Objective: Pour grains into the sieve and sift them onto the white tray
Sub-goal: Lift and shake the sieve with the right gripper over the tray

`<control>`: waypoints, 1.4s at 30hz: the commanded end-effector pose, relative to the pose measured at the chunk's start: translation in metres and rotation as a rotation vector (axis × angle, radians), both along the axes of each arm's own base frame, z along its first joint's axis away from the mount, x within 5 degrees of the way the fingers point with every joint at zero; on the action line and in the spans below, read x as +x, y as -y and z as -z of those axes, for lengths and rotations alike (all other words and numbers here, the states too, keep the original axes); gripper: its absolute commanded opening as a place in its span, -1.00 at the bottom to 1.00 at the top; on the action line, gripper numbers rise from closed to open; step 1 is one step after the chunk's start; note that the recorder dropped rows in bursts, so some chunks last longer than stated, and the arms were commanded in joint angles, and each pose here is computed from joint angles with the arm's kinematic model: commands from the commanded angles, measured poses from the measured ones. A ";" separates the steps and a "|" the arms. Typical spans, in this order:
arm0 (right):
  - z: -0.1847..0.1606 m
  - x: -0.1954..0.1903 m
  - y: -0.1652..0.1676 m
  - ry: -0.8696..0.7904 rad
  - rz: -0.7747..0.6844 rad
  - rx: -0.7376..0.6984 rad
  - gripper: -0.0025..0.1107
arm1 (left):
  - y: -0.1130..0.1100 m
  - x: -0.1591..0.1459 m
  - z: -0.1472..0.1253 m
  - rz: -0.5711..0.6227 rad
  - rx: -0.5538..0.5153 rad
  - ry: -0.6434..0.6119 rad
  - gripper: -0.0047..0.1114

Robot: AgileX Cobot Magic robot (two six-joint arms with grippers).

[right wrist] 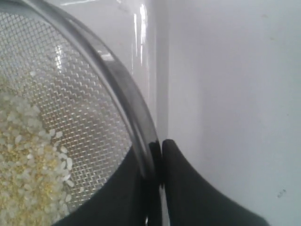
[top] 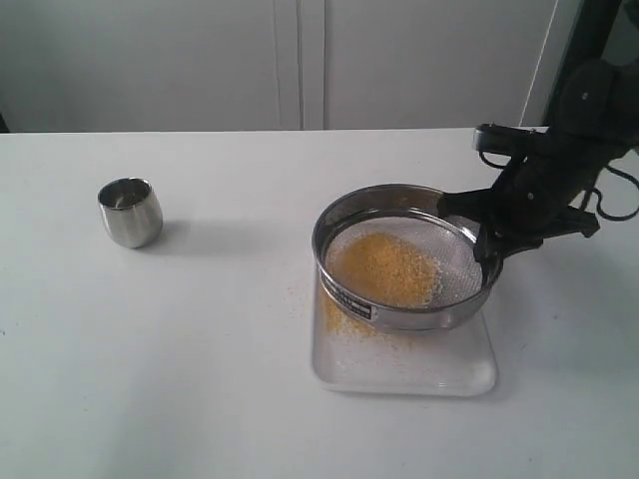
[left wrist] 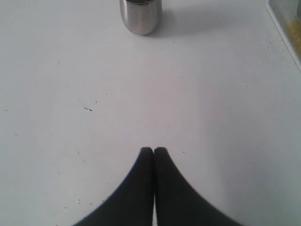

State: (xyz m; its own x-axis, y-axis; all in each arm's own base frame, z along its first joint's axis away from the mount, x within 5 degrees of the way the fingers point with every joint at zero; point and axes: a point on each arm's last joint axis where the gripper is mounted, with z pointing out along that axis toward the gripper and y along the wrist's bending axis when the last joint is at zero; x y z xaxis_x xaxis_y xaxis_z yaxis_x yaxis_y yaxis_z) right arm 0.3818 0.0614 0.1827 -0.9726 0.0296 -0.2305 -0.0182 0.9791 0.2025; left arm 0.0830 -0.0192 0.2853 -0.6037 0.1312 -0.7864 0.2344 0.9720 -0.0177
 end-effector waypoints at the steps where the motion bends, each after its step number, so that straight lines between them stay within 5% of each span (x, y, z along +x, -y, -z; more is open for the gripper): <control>1: -0.028 -0.052 -0.002 0.117 -0.022 -0.006 -0.96 | 0.000 -0.002 0.001 0.001 -0.004 -0.004 -0.92; 3: -0.018 -0.034 -0.004 0.257 0.028 -0.006 -0.96 | 0.000 -0.002 0.001 0.001 -0.004 -0.004 -0.92; 6: -0.014 -0.006 -0.005 -0.081 -0.047 -0.029 -0.96 | 0.000 -0.002 0.001 0.001 -0.004 -0.004 -0.92; 9: -0.036 -0.039 -0.001 0.116 -0.034 -0.021 -0.96 | 0.000 -0.002 0.001 0.001 -0.004 -0.004 -0.92; 11: -0.028 -0.019 -0.002 0.219 0.021 -0.008 -0.96 | 0.000 -0.002 0.001 0.001 -0.004 -0.004 -0.92; 15: -0.015 0.009 0.000 -0.075 0.035 -0.006 -0.96 | 0.000 -0.002 0.001 0.001 -0.004 -0.004 -0.92; 20: -0.042 -0.024 0.008 0.112 0.015 -0.038 -0.96 | 0.000 -0.002 0.001 0.001 -0.004 -0.004 -0.92; 23: -0.033 -0.007 0.006 0.174 0.050 -0.017 -0.96 | 0.000 -0.002 0.001 0.001 -0.004 -0.004 -0.92; 28: -0.024 0.014 0.003 -0.110 0.021 -0.013 -0.96 | 0.000 -0.002 0.001 0.001 -0.004 -0.004 -0.92; 33: -0.038 -0.042 0.011 0.109 0.041 -0.023 -0.96 | 0.000 -0.002 0.001 0.001 -0.004 -0.004 -0.92; 36: -0.033 -0.025 0.006 0.247 0.092 0.035 -0.96 | 0.000 -0.002 0.001 0.001 -0.004 -0.004 -0.92; 40: -0.015 0.022 -0.005 -0.072 0.050 0.083 -0.96 | 0.000 -0.002 0.001 0.001 -0.004 -0.004 -0.92; 42: -0.016 0.008 -0.004 -0.104 -0.002 0.010 -0.96 | 0.000 -0.002 0.001 0.001 -0.004 -0.004 -0.92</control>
